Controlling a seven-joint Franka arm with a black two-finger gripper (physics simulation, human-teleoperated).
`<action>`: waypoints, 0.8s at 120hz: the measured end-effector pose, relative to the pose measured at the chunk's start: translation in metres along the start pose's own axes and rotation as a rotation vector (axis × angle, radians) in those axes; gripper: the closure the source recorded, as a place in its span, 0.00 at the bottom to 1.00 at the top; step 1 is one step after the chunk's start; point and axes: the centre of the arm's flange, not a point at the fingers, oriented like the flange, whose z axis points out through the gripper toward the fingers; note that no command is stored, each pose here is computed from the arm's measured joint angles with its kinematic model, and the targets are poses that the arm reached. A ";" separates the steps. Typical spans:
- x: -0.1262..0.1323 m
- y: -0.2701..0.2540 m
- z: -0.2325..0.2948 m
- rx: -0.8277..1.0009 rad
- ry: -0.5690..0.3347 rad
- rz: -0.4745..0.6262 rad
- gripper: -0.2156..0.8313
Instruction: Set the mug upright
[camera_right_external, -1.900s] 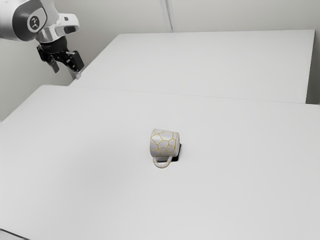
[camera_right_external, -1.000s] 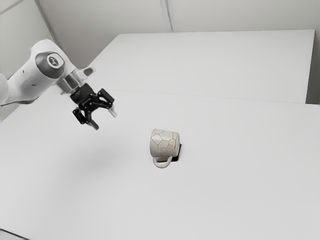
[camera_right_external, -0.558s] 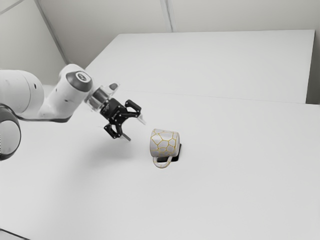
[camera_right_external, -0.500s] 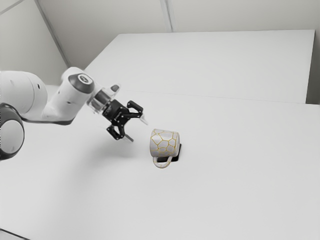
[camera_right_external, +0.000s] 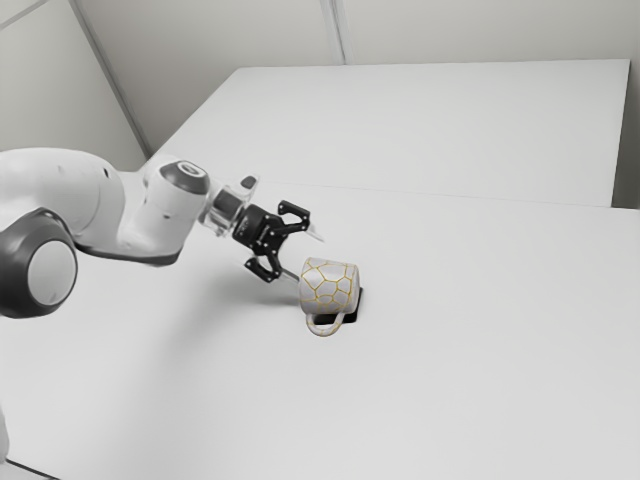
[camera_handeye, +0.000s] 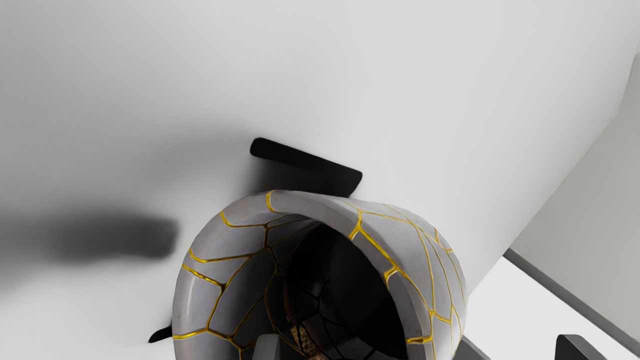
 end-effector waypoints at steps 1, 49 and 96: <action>0.000 0.000 0.001 -0.003 0.000 -0.002 0.21; 0.006 0.002 0.027 -0.066 0.002 -0.043 0.38; 0.001 0.029 0.029 -0.010 0.019 0.011 0.89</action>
